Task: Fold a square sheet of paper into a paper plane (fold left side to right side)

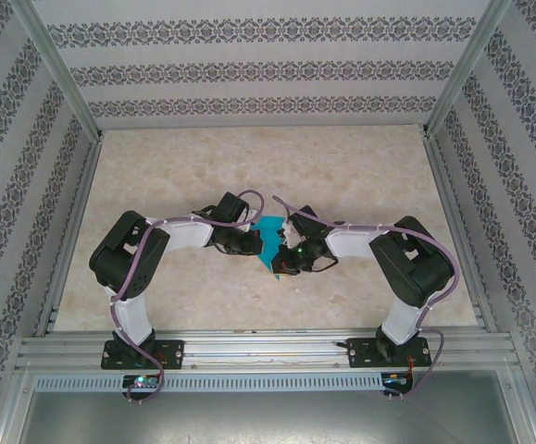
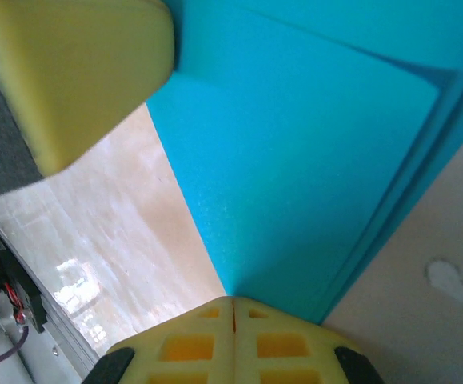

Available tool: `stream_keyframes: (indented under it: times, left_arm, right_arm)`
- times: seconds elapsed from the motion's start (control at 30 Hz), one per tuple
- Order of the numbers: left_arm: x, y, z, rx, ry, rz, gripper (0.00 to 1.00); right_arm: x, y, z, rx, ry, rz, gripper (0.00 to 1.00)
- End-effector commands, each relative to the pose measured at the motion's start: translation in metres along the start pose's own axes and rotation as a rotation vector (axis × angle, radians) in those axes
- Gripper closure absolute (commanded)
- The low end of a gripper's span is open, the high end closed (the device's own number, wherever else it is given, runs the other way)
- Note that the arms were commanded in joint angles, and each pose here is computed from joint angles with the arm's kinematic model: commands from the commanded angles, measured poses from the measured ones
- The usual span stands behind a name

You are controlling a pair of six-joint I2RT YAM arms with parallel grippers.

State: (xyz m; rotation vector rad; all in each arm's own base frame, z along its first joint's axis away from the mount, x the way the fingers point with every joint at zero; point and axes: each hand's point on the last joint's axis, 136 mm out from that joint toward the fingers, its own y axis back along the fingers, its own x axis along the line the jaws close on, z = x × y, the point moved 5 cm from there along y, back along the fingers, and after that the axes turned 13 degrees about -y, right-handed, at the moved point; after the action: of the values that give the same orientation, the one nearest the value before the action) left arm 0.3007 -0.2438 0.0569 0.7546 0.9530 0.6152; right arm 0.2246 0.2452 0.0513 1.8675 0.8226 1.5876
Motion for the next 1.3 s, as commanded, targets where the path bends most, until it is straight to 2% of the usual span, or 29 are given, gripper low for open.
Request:
stream_keyframes:
  times: [0.0,0.5,0.67,0.73,0.8,0.93,1.0,1.13,1.27]
  left_arm:
    - [0.031,-0.015,-0.039,0.148,0.089,0.153,1.00]
    - [0.028,-0.013,-0.044,0.168,0.120,0.137,1.00]
    - [0.022,-0.011,-0.044,0.176,0.132,0.114,1.00]
    - [0.018,-0.010,-0.043,0.179,0.140,0.101,1.00]
    - [0.013,-0.009,-0.042,0.179,0.147,0.087,1.00]
    - [0.002,-0.012,-0.035,0.158,0.178,0.035,1.00]
    - [-0.003,-0.013,-0.029,0.125,0.200,-0.004,1.00]
    - [-0.006,-0.013,-0.016,0.063,0.241,-0.017,1.00]
    - [-0.010,-0.013,-0.007,0.023,0.258,-0.047,1.00]
  right_arm:
    - [-0.029,-0.002,-0.033,0.119,-0.074,-0.111,1.00]
    - [-0.028,0.009,-0.038,0.130,-0.065,-0.101,1.00]
    - [-0.003,0.032,-0.024,0.043,-0.011,0.011,1.00]
    - [0.007,0.049,-0.016,-0.018,0.012,0.078,0.93]
    - [0.010,0.063,-0.007,-0.081,0.038,0.120,0.81]
    - [0.002,0.081,0.015,-0.212,0.060,0.140,0.73]
    - [-0.001,0.082,0.024,-0.259,0.086,0.130,0.66]
    - [-0.001,0.078,0.037,-0.318,0.143,0.115,0.60]
    - [-0.003,0.069,0.045,-0.310,0.167,0.118,0.59]
